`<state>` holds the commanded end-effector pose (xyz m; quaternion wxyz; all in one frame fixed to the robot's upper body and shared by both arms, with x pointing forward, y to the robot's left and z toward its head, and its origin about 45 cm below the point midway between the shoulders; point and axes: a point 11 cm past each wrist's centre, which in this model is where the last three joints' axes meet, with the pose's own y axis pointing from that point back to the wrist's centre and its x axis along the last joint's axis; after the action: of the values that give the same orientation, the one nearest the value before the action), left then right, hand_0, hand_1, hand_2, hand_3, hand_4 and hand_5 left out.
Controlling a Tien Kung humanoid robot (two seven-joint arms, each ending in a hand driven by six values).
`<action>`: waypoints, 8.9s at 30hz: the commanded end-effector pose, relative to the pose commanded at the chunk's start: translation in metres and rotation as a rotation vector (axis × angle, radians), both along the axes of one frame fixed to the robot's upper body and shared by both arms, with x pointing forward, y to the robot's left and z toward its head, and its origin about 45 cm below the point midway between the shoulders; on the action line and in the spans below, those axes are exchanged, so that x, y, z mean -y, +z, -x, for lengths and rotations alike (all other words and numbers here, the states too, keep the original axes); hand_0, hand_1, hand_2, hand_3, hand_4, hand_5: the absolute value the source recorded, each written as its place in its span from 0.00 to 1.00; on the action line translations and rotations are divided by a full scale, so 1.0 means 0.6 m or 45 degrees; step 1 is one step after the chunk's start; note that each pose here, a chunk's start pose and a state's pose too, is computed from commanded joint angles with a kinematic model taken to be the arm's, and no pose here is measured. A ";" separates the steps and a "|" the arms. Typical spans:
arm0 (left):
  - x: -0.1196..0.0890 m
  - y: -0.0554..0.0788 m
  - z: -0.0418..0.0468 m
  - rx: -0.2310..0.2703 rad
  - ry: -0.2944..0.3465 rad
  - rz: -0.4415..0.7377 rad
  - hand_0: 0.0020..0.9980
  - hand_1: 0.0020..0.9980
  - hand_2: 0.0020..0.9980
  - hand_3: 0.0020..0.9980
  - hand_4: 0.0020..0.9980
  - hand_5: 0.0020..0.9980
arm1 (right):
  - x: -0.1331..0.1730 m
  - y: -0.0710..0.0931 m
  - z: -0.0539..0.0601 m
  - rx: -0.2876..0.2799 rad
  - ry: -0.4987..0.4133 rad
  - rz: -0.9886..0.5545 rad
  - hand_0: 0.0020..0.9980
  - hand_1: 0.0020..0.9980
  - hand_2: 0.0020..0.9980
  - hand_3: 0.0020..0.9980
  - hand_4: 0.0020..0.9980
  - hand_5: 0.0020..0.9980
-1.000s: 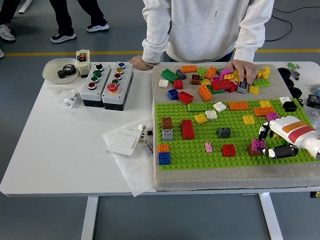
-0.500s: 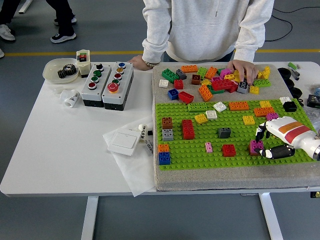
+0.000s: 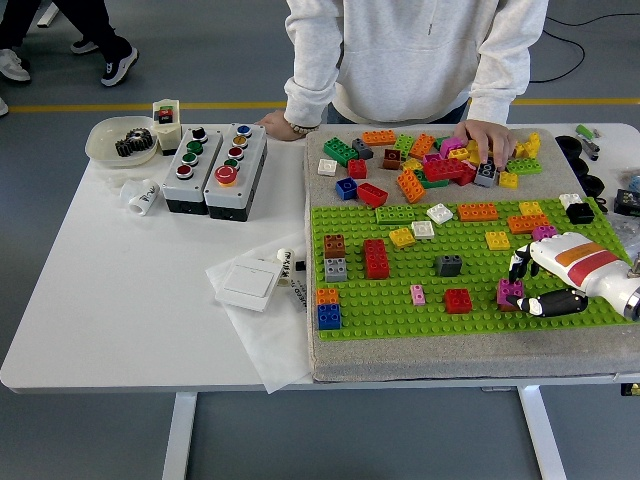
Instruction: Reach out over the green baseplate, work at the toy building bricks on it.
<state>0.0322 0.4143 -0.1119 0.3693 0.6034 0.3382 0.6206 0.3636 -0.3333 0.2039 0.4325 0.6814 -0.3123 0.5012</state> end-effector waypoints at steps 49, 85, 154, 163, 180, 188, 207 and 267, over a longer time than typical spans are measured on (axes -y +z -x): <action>-0.001 0.000 -0.001 -0.003 -0.008 0.000 0.72 0.74 0.78 0.62 0.66 0.63 | 0.011 0.018 -0.001 0.021 -0.011 0.011 0.52 0.51 0.55 0.49 0.79 0.36; -0.007 0.003 -0.009 0.004 -0.014 -0.009 0.72 0.74 0.78 0.61 0.66 0.63 | -0.038 0.029 0.028 -0.011 0.049 -0.065 0.53 0.53 0.58 0.51 0.83 0.38; -0.007 0.003 -0.002 -0.013 -0.024 -0.013 0.72 0.74 0.78 0.61 0.66 0.63 | -0.032 0.037 0.043 -0.008 0.026 -0.112 0.53 0.55 0.59 0.52 0.88 0.44; -0.007 0.002 0.001 -0.015 -0.019 -0.013 0.72 0.74 0.78 0.61 0.65 0.63 | -0.042 0.063 0.036 0.048 0.034 -0.160 0.53 0.54 0.59 0.52 0.88 0.45; -0.006 0.003 -0.004 -0.005 -0.017 -0.013 0.72 0.74 0.78 0.61 0.65 0.63 | -0.032 0.120 0.010 0.200 -0.042 -0.238 0.56 0.55 0.60 0.53 0.88 0.45; -0.006 0.003 -0.004 -0.008 -0.023 -0.012 0.72 0.74 0.78 0.61 0.65 0.63 | -0.003 0.139 -0.005 0.255 -0.254 -0.486 0.61 0.61 0.68 0.58 0.91 0.47; -0.005 0.001 0.008 -0.022 -0.015 -0.010 0.72 0.73 0.78 0.61 0.66 0.63 | 0.037 0.138 -0.013 0.174 -0.611 -1.152 0.75 0.72 0.79 0.80 0.97 0.53; -0.005 0.000 0.019 -0.047 -0.020 -0.005 0.72 0.73 0.78 0.62 0.66 0.64 | -0.183 0.013 -0.044 0.088 -0.055 -0.035 0.52 0.57 0.61 0.58 0.91 0.30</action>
<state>0.0206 0.4173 -0.1118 0.3668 0.6181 0.3391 0.6070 0.3897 -0.2235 0.2118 0.4227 0.6626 -0.3485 0.5107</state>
